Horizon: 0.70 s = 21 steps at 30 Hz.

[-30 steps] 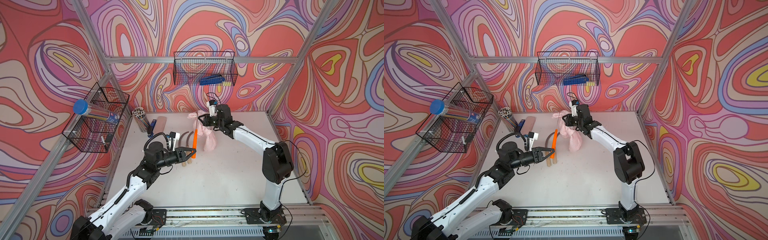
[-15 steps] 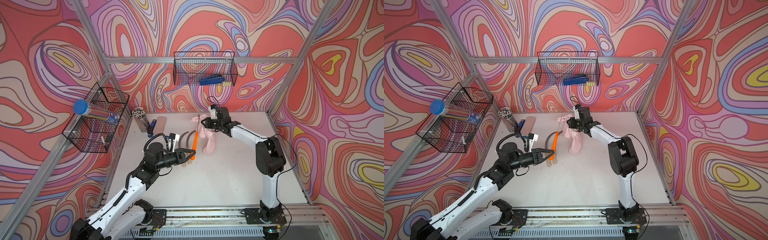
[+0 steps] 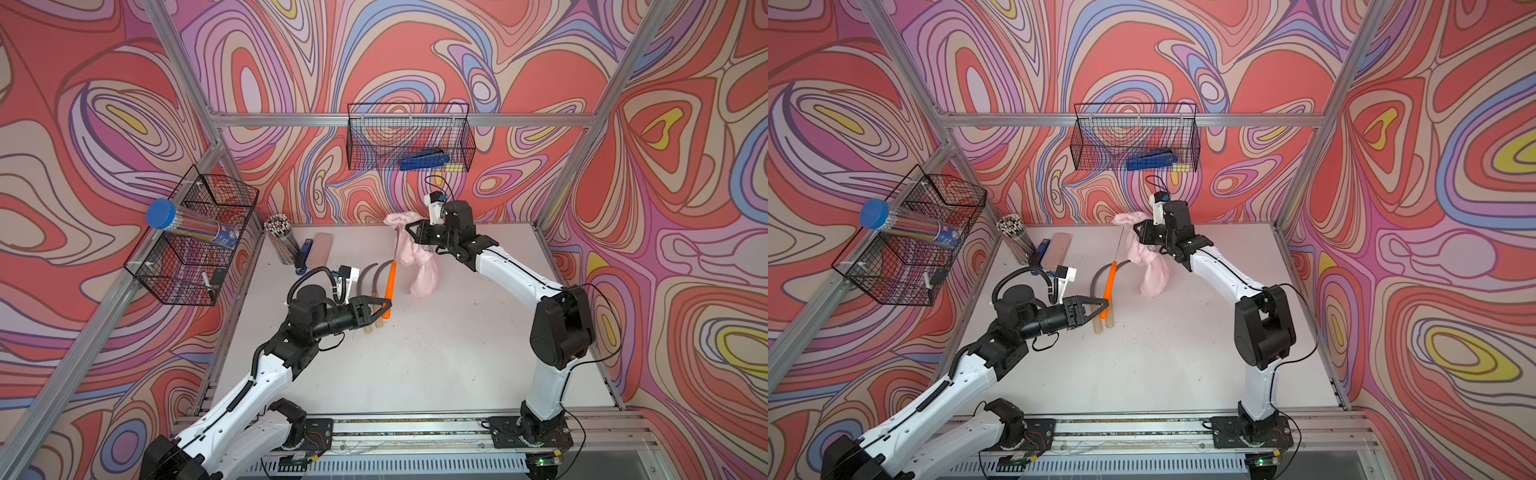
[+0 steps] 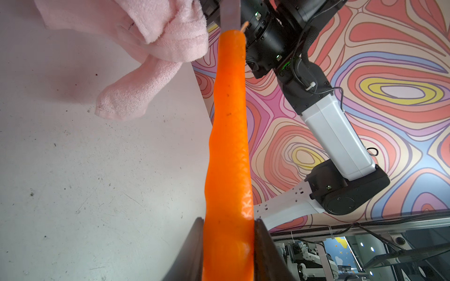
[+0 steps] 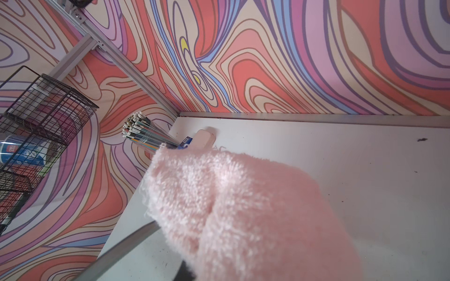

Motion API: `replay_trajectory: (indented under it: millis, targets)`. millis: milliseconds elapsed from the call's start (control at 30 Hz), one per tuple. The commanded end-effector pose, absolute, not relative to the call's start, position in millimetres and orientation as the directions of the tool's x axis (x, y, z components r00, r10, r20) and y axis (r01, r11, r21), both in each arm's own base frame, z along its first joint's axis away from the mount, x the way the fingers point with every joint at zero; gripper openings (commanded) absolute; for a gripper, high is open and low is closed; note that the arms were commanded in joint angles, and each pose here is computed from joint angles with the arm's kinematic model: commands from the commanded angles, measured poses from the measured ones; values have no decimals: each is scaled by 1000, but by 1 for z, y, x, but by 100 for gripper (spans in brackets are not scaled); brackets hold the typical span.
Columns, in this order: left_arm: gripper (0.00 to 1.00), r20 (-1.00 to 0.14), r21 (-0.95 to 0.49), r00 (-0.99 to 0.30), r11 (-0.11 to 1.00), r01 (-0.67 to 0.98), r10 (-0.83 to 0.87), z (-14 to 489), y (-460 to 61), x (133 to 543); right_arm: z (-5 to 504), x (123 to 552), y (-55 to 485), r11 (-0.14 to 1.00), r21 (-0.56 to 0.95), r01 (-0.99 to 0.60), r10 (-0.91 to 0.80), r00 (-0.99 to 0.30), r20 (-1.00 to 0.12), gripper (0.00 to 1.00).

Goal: Wipe small sickles with rags
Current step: Wipe the small sickle.

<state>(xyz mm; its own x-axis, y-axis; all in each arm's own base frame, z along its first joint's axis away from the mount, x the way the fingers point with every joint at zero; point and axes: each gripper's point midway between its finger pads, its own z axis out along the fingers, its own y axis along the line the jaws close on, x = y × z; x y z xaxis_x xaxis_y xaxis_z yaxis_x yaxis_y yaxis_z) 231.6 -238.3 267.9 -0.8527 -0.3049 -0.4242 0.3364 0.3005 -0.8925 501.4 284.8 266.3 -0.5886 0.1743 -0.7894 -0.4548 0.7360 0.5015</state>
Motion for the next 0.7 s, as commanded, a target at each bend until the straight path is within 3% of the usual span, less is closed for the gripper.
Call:
replay_trajectory:
  millis: [0,167,667]
  targets:
    - [0,-454,-883,-835,284,375,-309,275,-239,232,286,493,287,702,518,-488,190,-573,-797,0]
    - [0,-453,-881,-835,300,365,-313,272,-239,236,295,465,296,624,567,-537,206,-587,-783,0]
    - [0,-432,-888,-837,322,329,-335,258,-242,251,360,335,323,482,494,-723,179,-471,-864,0]
